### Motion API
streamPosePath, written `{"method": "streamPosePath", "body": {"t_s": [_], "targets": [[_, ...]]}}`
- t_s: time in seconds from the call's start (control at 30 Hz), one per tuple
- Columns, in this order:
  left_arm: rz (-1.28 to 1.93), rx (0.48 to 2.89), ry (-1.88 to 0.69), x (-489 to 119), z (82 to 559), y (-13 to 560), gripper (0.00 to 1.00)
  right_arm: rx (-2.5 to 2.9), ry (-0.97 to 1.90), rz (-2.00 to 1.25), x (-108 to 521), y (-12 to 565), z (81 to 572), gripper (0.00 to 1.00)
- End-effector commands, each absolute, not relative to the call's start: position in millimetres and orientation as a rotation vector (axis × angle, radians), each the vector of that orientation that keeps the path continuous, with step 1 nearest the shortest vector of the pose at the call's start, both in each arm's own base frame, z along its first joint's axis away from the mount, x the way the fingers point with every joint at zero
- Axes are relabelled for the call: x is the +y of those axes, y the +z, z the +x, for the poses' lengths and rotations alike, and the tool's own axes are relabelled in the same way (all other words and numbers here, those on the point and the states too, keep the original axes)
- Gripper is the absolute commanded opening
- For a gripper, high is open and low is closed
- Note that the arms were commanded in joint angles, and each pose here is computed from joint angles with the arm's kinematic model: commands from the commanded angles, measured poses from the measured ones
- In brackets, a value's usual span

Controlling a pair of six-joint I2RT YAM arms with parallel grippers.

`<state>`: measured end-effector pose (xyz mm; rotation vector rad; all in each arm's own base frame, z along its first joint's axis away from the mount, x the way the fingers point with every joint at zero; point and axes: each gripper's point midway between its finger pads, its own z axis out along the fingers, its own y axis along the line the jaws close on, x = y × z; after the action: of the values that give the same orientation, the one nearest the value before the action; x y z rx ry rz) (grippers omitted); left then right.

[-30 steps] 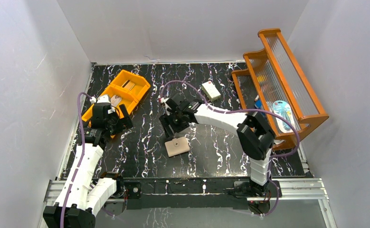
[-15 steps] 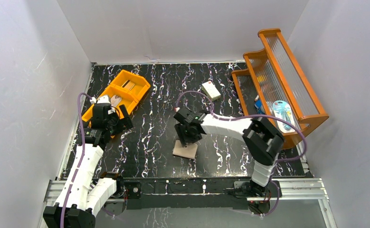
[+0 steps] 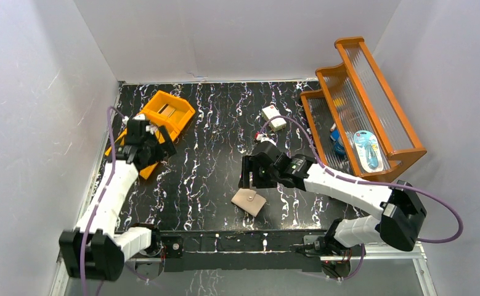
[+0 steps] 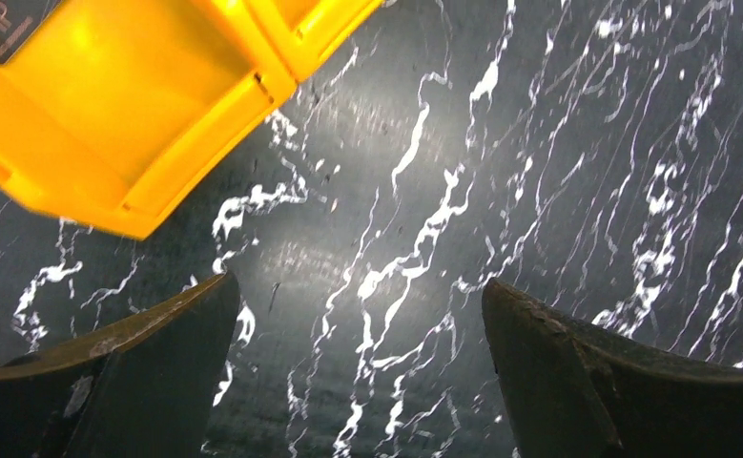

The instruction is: Take the credit cards out of the card holder

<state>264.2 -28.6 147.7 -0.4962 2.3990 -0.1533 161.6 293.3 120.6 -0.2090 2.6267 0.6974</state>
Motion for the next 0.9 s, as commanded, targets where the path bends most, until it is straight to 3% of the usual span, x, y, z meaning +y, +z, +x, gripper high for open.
{"method": "streamPosePath", "body": {"t_s": [0.0, 0.37, 0.87], "targets": [[-0.644, 2.414, -0.095, -23, 300, 157, 0.98, 2.55, 0.618, -0.158, 281, 143, 177, 0.77], [-0.853, 2.393, 0.015, -16, 405, 149, 0.96, 2.522, 0.676, -0.116, 271, 155, 169, 0.78], [-1.018, 2.421, 0.277, 11, 461, 91, 0.92, 2.527, 0.583, -0.149, 260, 152, 172, 0.8]]}}
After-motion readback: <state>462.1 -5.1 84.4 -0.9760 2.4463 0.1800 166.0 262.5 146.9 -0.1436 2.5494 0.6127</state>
